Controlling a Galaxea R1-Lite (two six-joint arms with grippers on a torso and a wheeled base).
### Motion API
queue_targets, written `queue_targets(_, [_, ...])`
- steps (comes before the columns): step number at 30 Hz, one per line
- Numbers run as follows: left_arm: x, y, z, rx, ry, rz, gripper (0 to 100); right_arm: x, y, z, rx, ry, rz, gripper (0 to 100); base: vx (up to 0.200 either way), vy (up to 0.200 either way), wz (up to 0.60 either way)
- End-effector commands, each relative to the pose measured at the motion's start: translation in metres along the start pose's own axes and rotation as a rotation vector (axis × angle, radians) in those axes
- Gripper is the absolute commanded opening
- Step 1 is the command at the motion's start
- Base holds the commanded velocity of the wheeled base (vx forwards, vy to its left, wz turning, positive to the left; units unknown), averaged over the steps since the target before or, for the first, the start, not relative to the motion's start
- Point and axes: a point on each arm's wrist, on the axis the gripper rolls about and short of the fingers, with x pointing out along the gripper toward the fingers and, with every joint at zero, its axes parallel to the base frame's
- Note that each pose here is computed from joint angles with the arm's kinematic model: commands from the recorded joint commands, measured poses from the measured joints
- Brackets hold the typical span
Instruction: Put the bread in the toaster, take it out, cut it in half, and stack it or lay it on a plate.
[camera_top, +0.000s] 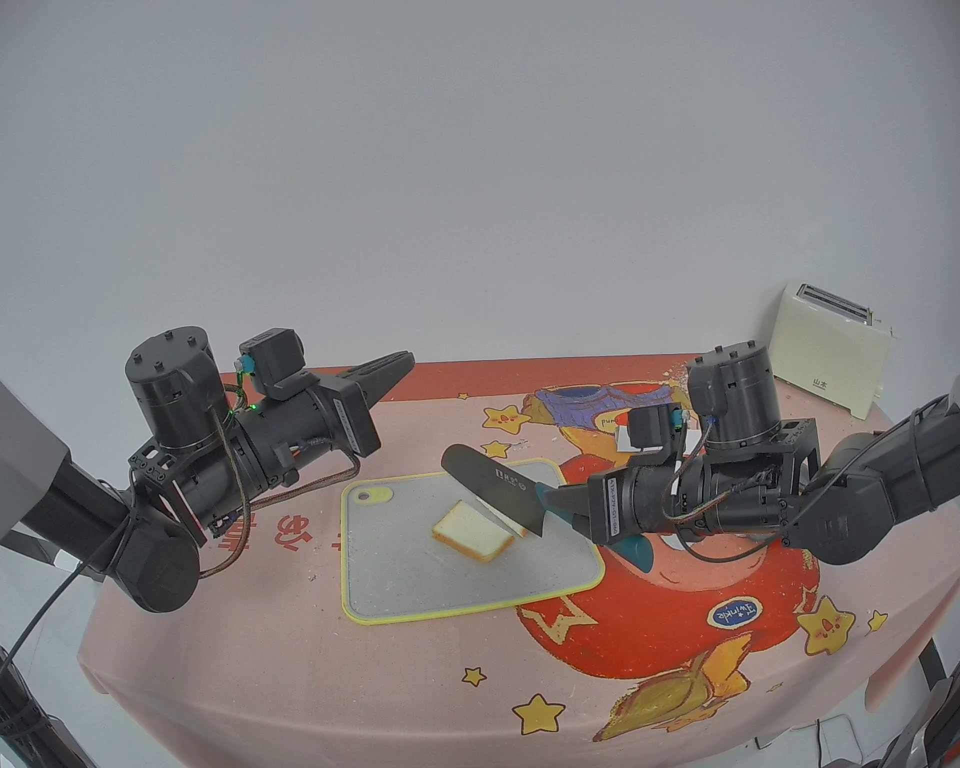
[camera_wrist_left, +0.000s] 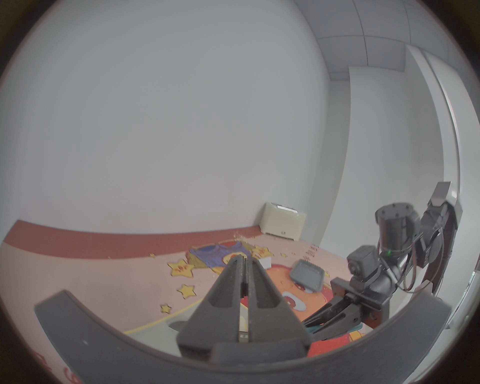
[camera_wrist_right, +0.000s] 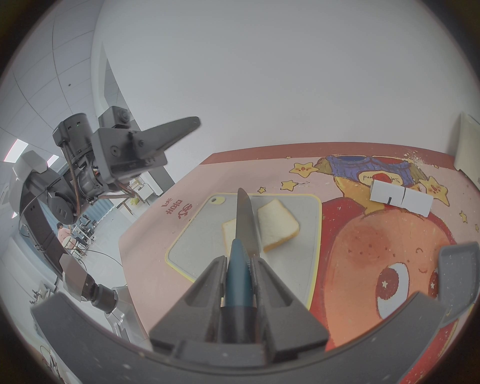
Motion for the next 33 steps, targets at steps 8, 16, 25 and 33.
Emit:
queue_targets(8, [-0.009,0.0,-0.01,-0.002,0.003,0.007,0,-0.008,-0.008,0.009,0.011,-0.041,-0.015,0,0.0,0.0,0.0])
queue_targets(16, [-0.024,-0.003,-0.016,0.014,-0.032,0.01,0,-0.041,-0.023,0.028,0.032,-0.141,-0.062,0,0.0,0.0,0.0])
queue_targets(25, [-0.028,-0.004,-0.011,0.047,-0.071,0.036,0,-0.078,-0.034,0.032,0.063,-0.23,-0.185,0,0.0,0.0,0.0])
queue_targets(33, [-0.028,-0.005,-0.011,0.047,-0.072,0.034,0,-0.092,-0.033,0.02,0.152,-0.267,-0.309,0,0.0,0.0,0.0])
